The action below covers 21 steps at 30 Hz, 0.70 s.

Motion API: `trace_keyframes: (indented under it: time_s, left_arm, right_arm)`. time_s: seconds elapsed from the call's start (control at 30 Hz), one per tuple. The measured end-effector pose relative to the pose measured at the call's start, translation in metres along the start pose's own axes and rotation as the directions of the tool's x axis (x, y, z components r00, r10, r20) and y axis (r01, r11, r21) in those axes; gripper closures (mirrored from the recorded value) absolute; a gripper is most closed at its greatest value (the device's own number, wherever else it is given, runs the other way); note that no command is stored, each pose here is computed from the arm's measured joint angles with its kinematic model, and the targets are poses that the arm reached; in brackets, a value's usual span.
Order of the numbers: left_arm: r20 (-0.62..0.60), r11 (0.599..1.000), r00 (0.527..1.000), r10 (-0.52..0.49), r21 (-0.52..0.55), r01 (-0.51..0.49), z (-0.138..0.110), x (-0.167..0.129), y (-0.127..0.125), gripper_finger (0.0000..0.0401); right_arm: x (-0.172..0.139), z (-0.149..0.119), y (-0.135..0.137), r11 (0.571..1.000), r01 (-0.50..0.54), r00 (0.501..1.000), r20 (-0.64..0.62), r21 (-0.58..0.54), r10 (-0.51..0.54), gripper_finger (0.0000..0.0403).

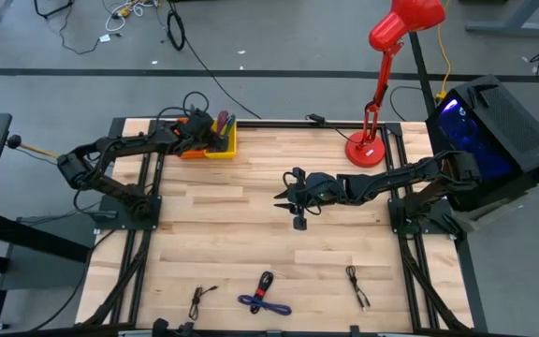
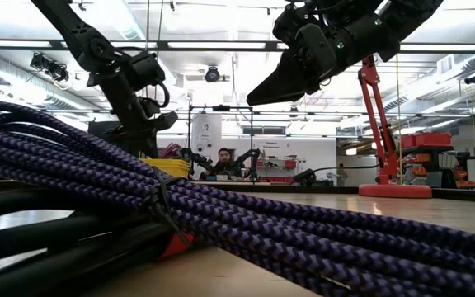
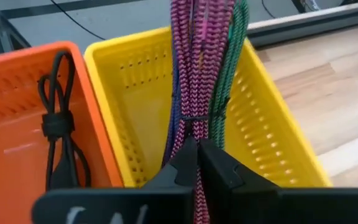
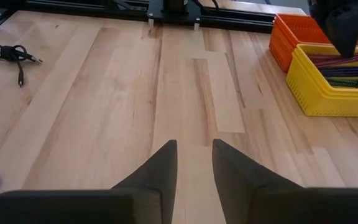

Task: Pick & Place USB Port
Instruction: Put the black and pink USB cable into the yellow bin, then put the black and blue USB cable into the yellow bin

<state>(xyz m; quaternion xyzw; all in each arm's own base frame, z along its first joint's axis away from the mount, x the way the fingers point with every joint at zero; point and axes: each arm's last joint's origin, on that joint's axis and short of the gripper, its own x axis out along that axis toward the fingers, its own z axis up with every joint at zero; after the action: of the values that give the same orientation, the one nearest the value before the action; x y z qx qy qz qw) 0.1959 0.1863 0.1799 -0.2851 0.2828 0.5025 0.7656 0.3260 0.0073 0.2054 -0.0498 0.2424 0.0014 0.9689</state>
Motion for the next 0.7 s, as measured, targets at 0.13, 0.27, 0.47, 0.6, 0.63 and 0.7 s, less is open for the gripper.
trace_keyframes:
  time_s: [0.13,0.27,0.47,0.6,0.63,0.7]
  left_arm:
    - [0.038,1.0,0.999,-0.009,-0.005,0.009,0.003,0.0,-0.001,0.0356]
    - [0.085,0.999,0.995,-0.047,-0.012,0.048,0.009,0.0,-0.004,0.0329]
    - [0.085,0.998,0.995,-0.061,0.034,0.058,0.009,0.0,-0.004,0.0289]
    - [0.018,0.968,0.97,-0.244,0.067,0.243,0.008,-0.004,-0.011,0.027]
    - [-0.019,0.947,0.95,-0.313,0.075,0.313,0.006,-0.005,-0.014,0.0266]
    - [-0.095,0.882,0.885,-0.456,0.082,0.463,0.003,-0.009,-0.022,0.026]
  right_arm:
    - [0.0,0.001,0.0,1.0,0.001,1.0,0.011,0.001,-0.001,0.0301]
    - [0.0,0.001,0.0,1.0,0.002,1.0,0.014,0.001,-0.002,0.0301]
    - [0.0,0.001,0.0,1.0,0.002,1.0,0.014,0.001,-0.002,0.0301]
    - [0.0,0.001,0.0,1.0,0.002,1.0,0.014,0.001,-0.002,0.0301]
    - [0.0,0.001,0.0,1.0,0.002,1.0,0.014,0.001,-0.002,0.0301]
    - [0.0,0.001,0.0,1.0,0.002,1.0,0.014,0.001,-0.002,0.0301]
